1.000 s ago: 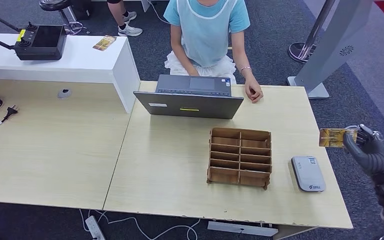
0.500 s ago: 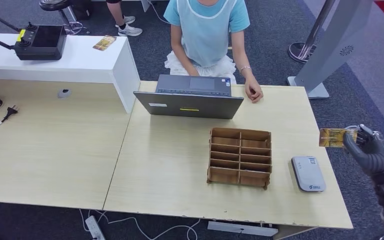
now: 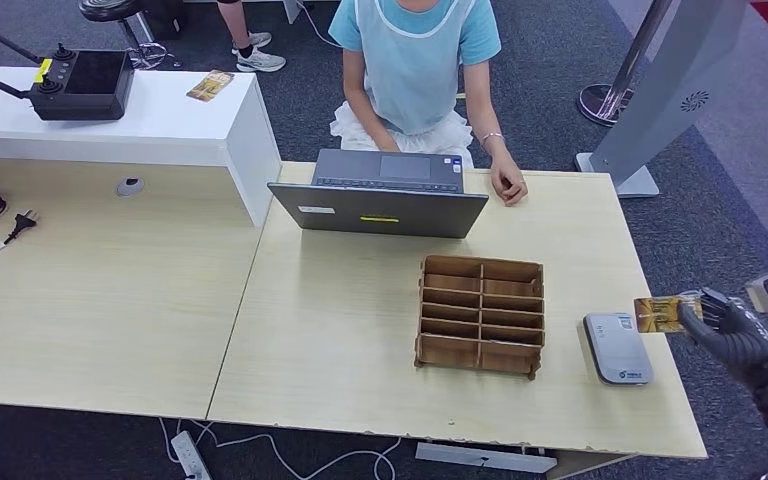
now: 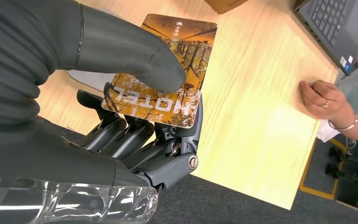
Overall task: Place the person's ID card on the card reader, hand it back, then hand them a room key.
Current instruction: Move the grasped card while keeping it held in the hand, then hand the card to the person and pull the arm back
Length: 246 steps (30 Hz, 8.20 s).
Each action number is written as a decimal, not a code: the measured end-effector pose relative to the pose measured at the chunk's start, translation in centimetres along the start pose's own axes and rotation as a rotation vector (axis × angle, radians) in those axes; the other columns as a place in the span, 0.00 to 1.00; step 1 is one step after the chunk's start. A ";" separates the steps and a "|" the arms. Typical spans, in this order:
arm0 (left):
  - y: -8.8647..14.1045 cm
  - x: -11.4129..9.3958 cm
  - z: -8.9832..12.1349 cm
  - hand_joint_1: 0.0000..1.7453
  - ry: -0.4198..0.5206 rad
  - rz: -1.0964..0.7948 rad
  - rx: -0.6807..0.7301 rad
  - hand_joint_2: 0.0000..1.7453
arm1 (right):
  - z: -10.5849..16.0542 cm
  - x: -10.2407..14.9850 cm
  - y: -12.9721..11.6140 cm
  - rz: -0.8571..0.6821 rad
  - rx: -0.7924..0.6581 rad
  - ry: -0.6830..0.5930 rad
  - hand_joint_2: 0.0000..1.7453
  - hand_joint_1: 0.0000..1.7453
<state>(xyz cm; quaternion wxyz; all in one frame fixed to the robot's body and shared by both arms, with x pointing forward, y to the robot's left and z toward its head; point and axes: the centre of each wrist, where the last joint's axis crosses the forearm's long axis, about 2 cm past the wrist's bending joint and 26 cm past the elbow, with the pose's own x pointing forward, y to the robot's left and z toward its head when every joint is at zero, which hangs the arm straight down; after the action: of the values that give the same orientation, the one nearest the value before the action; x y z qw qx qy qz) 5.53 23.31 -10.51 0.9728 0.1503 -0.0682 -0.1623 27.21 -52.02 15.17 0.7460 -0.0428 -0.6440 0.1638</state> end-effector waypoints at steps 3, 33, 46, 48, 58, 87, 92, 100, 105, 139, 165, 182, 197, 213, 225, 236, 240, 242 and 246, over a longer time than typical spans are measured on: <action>0.0 0.0 0.0 0.00 0.000 0.000 0.000 0.00 | 0.0 -0.3 -0.1 0.001 0.002 0.014 1.00 1.00; 0.0 0.0 0.0 0.00 0.000 0.000 0.000 0.00 | 0.0 -0.9 -0.2 0.001 0.003 0.045 1.00 1.00; 0.0 0.0 0.0 0.00 0.012 -0.007 0.000 0.00 | -0.2 -3.0 1.7 0.055 -0.023 0.132 1.00 1.00; 0.0 0.0 0.0 0.00 0.014 -0.007 0.000 0.00 | -0.2 -3.2 1.9 0.054 -0.019 0.136 1.00 1.00; 0.0 0.0 0.0 0.00 0.015 -0.007 0.000 0.00 | -0.2 -3.5 2.2 0.051 -0.012 0.149 1.00 1.00; 0.0 0.0 0.0 0.00 0.014 -0.007 0.000 0.00 | -0.2 -3.6 2.3 0.053 -0.006 0.152 1.00 1.00; 0.0 0.0 0.0 0.00 0.016 -0.009 0.000 0.00 | -0.3 -3.8 2.4 0.106 -0.034 0.188 1.00 1.00; 0.0 0.1 0.0 0.00 0.014 -0.014 -0.001 0.00 | -0.7 -5.0 3.4 0.147 -0.066 0.237 1.00 1.00; 0.0 0.1 0.0 0.00 0.014 -0.014 -0.001 0.00 | -0.9 -5.3 3.8 0.138 -0.068 0.242 1.00 1.00; 0.0 0.1 0.0 0.00 0.016 -0.010 -0.002 0.00 | -1.5 -5.0 4.2 0.149 -0.070 0.227 1.00 1.00; 0.0 0.1 0.0 0.00 0.017 -0.004 -0.001 0.00 | -3.0 -2.0 2.0 0.112 -0.061 0.124 1.00 1.00; 0.0 0.0 0.0 0.00 0.017 0.007 -0.002 0.00 | -5.3 5.9 0.8 0.109 0.002 -0.162 1.00 1.00; 0.0 0.1 0.0 0.00 0.017 0.013 -0.004 0.00 | -9.5 16.5 0.5 0.309 -0.034 -0.382 1.00 1.00; 0.0 0.2 0.0 0.00 0.017 0.013 -0.022 0.00 | -13.5 28.1 3.9 0.700 -0.247 -0.505 1.00 1.00; 0.4 0.0 -0.2 0.00 0.000 -0.026 -0.071 0.00 | -15.9 36.3 10.2 0.924 -0.271 -0.587 1.00 1.00; 0.7 -0.1 -0.4 0.00 -0.010 -0.048 -0.070 0.00 | -17.2 39.1 13.0 1.000 -0.279 -0.593 1.00 1.00; 0.7 0.0 -0.4 0.00 -0.020 -0.065 -0.073 0.00 | -17.8 38.9 13.3 1.055 -0.277 -0.619 0.50 1.00; 0.7 0.1 -0.4 0.00 -0.024 -0.075 -0.077 0.00 | -18.4 38.5 13.5 1.117 -0.295 -0.617 0.75 1.00; 0.8 0.3 -0.4 0.00 -0.032 -0.101 -0.080 0.00 | -19.8 37.1 14.3 1.269 -0.309 -0.550 1.00 1.00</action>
<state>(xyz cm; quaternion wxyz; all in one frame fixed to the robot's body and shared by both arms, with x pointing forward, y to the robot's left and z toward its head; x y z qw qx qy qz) 6.11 24.01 -10.57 0.9674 0.1117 -0.0697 -0.2162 48.15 -24.52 43.07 0.3026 -0.4722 -0.6757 0.4784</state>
